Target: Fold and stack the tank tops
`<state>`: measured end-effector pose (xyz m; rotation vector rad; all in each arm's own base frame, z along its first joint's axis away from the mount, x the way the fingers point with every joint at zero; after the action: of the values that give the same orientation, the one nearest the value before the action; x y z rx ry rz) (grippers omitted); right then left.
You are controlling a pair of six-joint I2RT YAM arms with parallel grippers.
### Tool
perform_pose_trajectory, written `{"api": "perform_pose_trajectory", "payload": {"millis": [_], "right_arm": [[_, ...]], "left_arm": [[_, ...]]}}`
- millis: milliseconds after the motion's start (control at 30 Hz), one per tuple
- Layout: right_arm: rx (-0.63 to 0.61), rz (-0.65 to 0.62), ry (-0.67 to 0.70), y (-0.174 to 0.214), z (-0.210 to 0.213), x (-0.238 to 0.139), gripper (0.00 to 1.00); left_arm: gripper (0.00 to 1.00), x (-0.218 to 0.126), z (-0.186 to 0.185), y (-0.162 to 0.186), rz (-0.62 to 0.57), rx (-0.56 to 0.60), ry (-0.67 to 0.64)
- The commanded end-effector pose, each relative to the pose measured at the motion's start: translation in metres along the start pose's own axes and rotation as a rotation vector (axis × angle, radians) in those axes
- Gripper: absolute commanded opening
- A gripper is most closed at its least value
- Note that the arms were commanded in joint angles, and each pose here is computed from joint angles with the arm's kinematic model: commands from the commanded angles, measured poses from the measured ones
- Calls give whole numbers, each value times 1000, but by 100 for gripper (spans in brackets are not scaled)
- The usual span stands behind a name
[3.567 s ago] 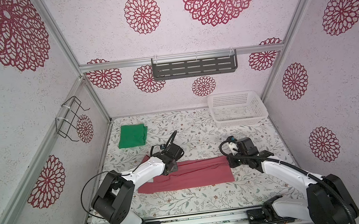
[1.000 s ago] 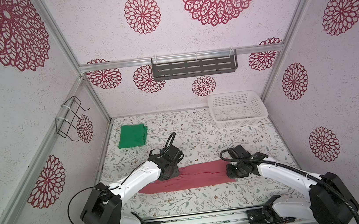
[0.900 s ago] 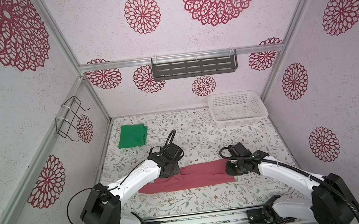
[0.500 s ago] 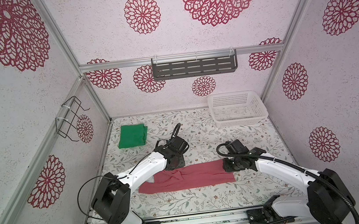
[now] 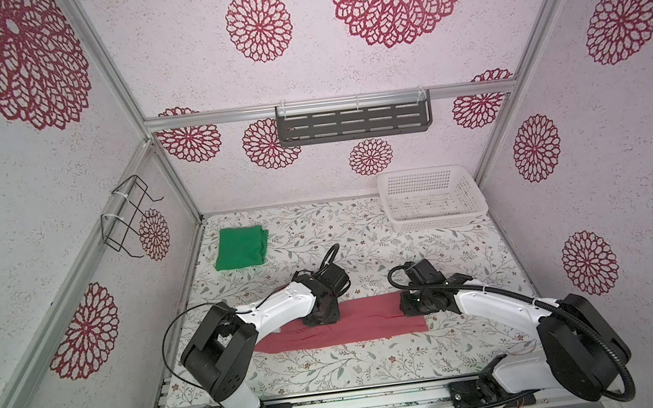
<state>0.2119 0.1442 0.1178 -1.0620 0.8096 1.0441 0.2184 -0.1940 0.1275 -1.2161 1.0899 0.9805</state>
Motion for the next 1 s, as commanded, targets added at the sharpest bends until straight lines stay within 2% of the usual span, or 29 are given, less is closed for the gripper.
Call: {"api": "perform_pose_trajectory", "payload": {"millis": [0,200,567,800,967], "right_arm": [[20,-68,5,-7,2,3,26],[27,-61,45,-5,-4,18,27],[11,-85,21,-12,3,5,30],[-2,-97,8,-14,5,-2,31],[1,-93,-4,-13,5,2,31]], "left_arm": [[41,-14,12,13,-43,-84,-12],[41,5,38,35,-54,-207,-23],[44,-49,80,21,-161,-258,-61],[47,-49,114,-29,-171,-253,-83],[48,-26,115,-79,-119,-157,-135]]}}
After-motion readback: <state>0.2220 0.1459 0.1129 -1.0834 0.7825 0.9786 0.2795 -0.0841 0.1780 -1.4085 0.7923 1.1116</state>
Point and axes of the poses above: each gripper's point midway between its finger pads, its own x axis out along the fingers, its own z axis along the line the jaws close on, y = z × x, the point moved 9 cm from there along -x, back along the fingers, and after that the axes turned 10 degrees about x, right-handed, at the moved point
